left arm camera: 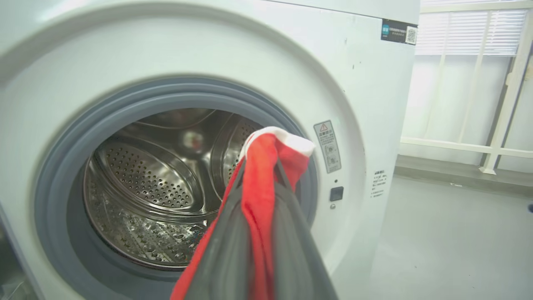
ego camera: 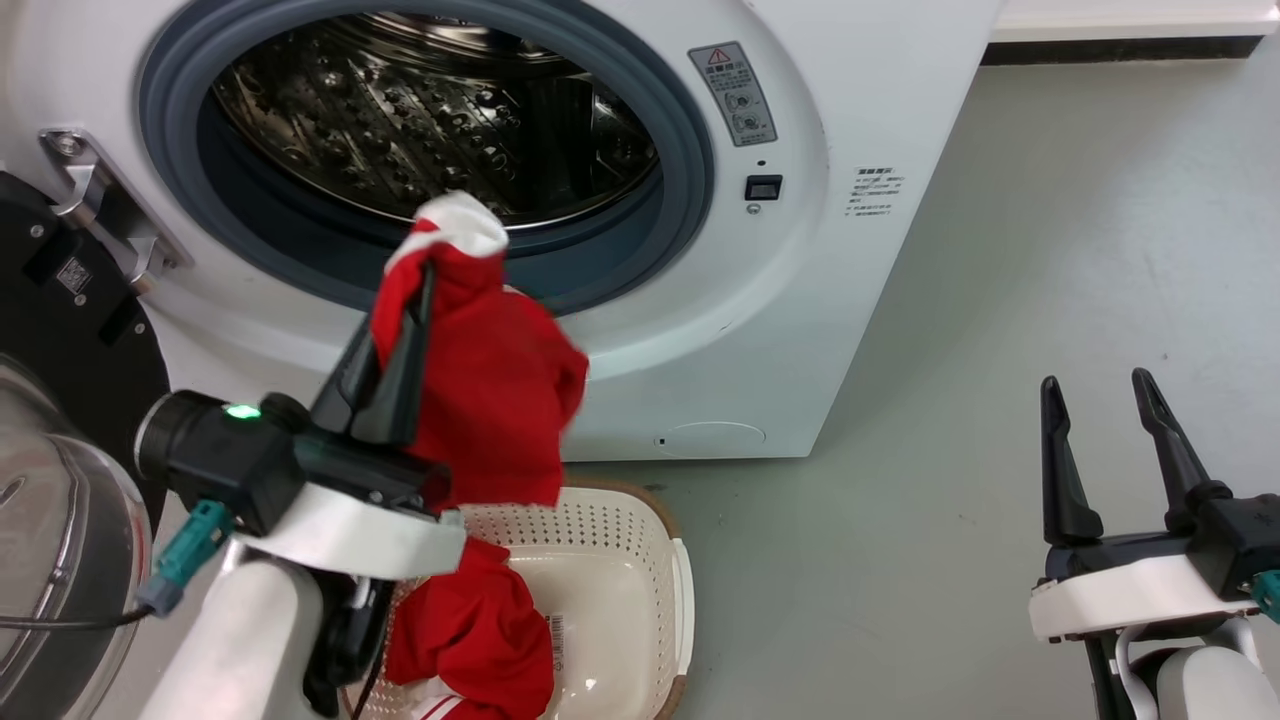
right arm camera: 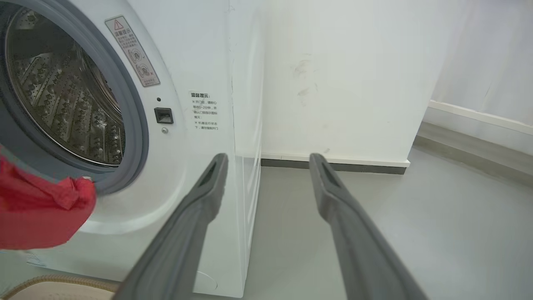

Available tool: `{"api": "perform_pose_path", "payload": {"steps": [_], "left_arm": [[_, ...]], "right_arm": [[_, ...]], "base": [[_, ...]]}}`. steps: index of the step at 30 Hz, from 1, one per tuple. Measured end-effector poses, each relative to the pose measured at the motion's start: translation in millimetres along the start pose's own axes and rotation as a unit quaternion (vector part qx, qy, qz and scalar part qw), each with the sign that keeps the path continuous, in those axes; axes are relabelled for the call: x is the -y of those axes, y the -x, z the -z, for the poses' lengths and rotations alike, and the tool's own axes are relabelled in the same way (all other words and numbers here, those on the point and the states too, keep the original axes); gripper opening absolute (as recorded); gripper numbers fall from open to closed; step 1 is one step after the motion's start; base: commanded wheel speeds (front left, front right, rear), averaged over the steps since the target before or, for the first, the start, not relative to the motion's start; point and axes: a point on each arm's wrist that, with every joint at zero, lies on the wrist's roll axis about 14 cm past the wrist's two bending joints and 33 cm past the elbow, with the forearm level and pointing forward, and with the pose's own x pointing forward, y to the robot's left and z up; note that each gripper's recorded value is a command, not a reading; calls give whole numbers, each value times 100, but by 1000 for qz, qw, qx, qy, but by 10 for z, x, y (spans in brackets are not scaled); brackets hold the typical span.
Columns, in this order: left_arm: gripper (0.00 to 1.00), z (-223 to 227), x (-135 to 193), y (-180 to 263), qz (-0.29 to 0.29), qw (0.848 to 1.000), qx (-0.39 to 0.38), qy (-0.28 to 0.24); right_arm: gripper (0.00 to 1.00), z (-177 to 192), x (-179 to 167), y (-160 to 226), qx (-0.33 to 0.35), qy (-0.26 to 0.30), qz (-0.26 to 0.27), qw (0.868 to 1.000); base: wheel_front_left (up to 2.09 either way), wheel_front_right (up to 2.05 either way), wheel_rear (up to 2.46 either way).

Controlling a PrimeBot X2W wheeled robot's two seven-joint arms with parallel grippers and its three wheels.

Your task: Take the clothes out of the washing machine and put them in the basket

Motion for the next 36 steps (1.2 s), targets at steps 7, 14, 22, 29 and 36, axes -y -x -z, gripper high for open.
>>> {"api": "perform_pose_path", "payload": {"steps": [7,14,22,29,36], "left_arm": [[0,710,248,305,31,988,-147,44],[0,1456,377,537,47,961,-259,79],[0,2354,461,803,64,920,-376,90],[0,2916,456,806,66,899,-422,96],[0,3535,445,915,84,870,-479,86]], "right_arm": [[100,103,-55,-24,-14,2,-9,1000],[100,284,-34,-52,-38,9,-7,999],[100,524,68,-136,-66,17,5,998],[100,773,150,-187,-94,18,15,995],[100,1058,241,-261,-123,18,27,992]], "base": [[0,0,0],[0,0,0],[0,0,0],[0,0,0],[0,0,0]]}}
